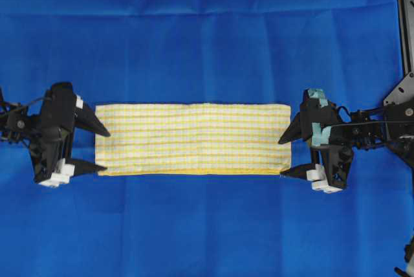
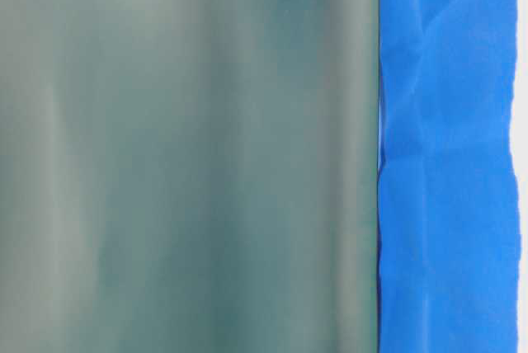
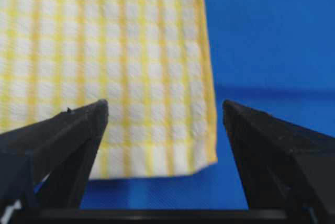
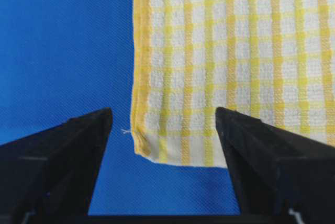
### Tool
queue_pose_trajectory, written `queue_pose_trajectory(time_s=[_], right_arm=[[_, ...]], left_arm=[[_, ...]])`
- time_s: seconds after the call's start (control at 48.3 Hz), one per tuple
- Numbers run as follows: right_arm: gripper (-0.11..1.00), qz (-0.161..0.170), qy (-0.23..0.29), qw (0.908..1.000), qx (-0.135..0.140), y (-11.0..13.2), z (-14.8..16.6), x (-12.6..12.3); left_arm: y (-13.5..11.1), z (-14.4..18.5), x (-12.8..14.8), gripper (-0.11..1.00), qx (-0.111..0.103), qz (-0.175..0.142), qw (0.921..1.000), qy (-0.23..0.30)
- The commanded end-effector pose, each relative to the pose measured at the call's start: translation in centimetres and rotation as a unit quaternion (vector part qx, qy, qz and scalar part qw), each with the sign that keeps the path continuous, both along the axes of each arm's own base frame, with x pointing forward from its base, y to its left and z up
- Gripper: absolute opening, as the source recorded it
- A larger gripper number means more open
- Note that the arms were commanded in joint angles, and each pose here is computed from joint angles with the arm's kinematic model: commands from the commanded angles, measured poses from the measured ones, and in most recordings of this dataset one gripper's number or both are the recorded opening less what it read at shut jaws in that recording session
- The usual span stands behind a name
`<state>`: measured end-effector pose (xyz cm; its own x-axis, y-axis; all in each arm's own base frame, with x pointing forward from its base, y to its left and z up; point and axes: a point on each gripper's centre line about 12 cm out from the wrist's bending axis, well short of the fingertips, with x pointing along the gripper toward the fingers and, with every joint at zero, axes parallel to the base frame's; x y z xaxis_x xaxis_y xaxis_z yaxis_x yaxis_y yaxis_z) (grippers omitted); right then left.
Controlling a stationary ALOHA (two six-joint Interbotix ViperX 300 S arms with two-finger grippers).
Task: Fold the yellow towel.
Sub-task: 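Release the folded edge and open both grippers, then grasp both short ends of the folded towel strip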
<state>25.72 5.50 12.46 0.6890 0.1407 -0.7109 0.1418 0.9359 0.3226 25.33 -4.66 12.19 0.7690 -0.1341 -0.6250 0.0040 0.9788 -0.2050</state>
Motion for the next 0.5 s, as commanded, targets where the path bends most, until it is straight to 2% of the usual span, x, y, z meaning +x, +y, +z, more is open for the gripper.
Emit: queue_pose_trajectory(time_s=[0.0, 0.124, 0.207, 0.373, 0.476], right_arm=[[0.76, -0.015, -0.014, 0.9998, 0.001, -0.8, 0.7, 0.2], [0.77, -0.048, -0.010, 0.9988, -0.006, -3.0, 0.6, 0.1], [0.77, -0.073, -0.004, 0.9972, -0.015, -4.8, 0.5, 0.1], [0.77, -0.104, 0.021, 0.9939, -0.032, -7.4, 0.2, -0.1], [0.77, -0.104, 0.036, 0.9933, -0.036, -7.7, -0.1, 0.1]], left_arm=[[0.9, 1.2, 0.6, 0.82, 0.000, 0.016, 0.9996, -0.023], [2.9, 1.2, 0.9, 0.79, 0.009, 0.048, 0.9985, -0.024], [4.4, 1.2, 1.3, 0.79, 0.025, 0.066, 0.9973, -0.021], [6.1, 0.5, 1.8, 0.79, 0.054, 0.073, 0.9959, 0.002], [6.3, -0.4, 2.2, 0.78, 0.056, 0.074, 0.9954, 0.025]])
